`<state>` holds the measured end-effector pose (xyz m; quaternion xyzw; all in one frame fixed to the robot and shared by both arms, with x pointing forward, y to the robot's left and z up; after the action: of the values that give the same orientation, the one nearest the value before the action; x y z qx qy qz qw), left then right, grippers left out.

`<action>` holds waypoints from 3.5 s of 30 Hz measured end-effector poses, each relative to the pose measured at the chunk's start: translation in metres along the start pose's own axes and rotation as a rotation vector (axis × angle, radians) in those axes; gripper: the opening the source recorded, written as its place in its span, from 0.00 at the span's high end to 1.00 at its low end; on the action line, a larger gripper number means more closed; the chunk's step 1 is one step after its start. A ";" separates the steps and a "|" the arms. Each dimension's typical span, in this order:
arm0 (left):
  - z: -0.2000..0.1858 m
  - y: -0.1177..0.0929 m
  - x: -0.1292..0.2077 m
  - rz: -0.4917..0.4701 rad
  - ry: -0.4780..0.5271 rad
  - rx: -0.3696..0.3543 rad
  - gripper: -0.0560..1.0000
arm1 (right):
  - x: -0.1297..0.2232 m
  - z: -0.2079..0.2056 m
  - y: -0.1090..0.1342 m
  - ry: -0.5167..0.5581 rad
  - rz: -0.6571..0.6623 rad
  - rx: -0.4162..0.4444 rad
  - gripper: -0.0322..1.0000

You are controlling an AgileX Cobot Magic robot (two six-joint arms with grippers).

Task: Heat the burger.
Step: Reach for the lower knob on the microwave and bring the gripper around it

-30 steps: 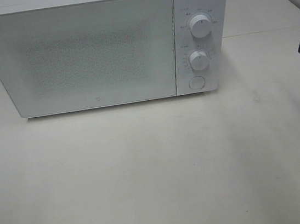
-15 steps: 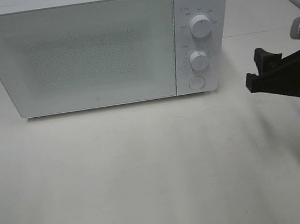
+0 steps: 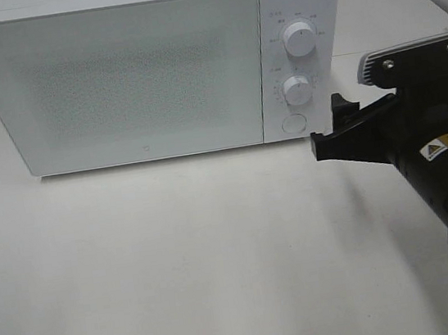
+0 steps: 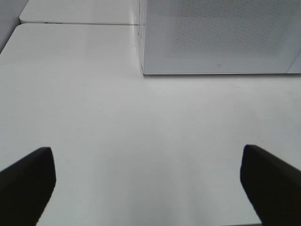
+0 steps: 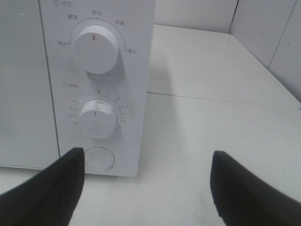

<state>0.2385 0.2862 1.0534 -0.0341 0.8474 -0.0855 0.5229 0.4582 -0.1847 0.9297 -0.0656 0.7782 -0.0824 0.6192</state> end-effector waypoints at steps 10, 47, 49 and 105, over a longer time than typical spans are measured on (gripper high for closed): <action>0.000 0.000 0.000 0.000 0.000 0.000 0.01 | -0.011 0.011 0.018 -0.030 0.024 -0.011 0.27; 0.000 0.000 0.000 0.000 0.000 0.000 0.01 | -0.001 0.057 0.049 -0.022 0.047 -0.011 0.27; 0.000 0.000 0.000 0.000 0.000 0.000 0.01 | -0.002 0.059 0.048 -0.030 0.051 -0.015 0.27; 0.000 0.000 0.000 0.000 0.000 0.000 0.01 | 0.023 0.121 0.063 -0.010 0.065 -0.008 0.28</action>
<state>0.2385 0.2862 1.0534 -0.0341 0.8474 -0.0855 0.5229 0.5710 -0.1332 0.8677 -0.0433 0.7772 -0.0587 0.6250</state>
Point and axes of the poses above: a point on each arm's last joint axis where the gripper is mounted, z pointing out along that axis toward the gripper, y along the wrist's bending axis when the last joint is at zero, x = y × z, the point moved 1 cm from there along z, pointing out along that axis toward the gripper, and after that the axes turned 9 degrees about -z, right-handed, at the moved point
